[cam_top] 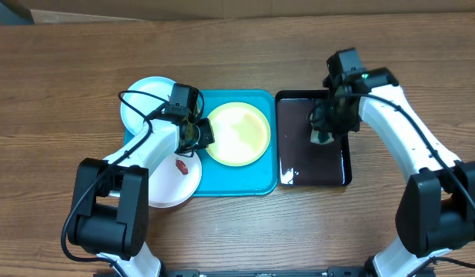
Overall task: Clean dirty plates on tray and stack at the side
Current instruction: 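Return the sponge to the black tray and release it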
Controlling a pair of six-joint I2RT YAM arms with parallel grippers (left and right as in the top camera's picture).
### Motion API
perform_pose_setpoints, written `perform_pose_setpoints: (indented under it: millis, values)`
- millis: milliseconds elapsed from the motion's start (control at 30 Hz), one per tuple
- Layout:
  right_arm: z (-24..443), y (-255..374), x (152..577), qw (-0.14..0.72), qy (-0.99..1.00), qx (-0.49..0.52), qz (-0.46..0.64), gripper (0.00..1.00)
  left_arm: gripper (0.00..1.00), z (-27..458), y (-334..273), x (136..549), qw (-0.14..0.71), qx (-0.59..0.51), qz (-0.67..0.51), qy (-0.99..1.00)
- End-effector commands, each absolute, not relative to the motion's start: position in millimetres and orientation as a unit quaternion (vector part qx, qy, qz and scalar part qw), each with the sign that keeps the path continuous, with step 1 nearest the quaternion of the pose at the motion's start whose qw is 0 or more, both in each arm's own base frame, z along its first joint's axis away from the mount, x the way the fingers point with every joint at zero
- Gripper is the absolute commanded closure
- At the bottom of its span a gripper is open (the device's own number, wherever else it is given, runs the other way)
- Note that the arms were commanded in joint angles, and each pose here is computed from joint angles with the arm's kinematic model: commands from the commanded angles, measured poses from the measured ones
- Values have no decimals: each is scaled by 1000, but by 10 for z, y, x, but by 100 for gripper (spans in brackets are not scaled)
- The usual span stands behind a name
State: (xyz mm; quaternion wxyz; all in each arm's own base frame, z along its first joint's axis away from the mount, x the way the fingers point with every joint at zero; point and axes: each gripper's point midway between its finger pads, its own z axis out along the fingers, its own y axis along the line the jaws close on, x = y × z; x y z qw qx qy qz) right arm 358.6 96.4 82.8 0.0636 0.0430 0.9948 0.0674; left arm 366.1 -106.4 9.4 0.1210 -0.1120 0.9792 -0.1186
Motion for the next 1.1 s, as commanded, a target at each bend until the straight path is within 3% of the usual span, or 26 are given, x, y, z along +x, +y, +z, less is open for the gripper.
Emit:
perform_pose_setpoints:
  millis: [0, 300, 333, 400, 433, 733, 1000, 1067]
  values:
    - [658, 886, 3555, 70, 996, 41, 43, 96, 92, 31, -1089, 3611, 110, -104, -120, 981]
    - [514, 892, 3570, 82, 995, 40, 46, 88, 92, 31, -1090, 3611, 110, -104, -120, 981]
    - [514, 892, 3569, 81, 995, 40, 46, 76, 91, 31, -1090, 3611, 110, -104, -120, 981]
    - [513, 893, 3564, 80, 995, 40, 47, 29, 91, 31, -1090, 3611, 110, -104, -120, 981]
    - [513, 899, 3558, 79, 995, 40, 48, 18, 91, 31, -1089, 3610, 110, -104, -120, 981]
    - [1061, 668, 3864, 109, 990, 76, 55, 15, 68, 30, -1086, 3611, 110, -104, -119, 981]
    - [1243, -8, 4127, 153, 973, 163, 55, 14, 68, 27, -1071, 3620, 113, -105, -114, 981]
    - [1232, -106, 4096, 147, 972, 176, 56, 0, 69, 25, -1065, 3620, 114, -105, -112, 982]
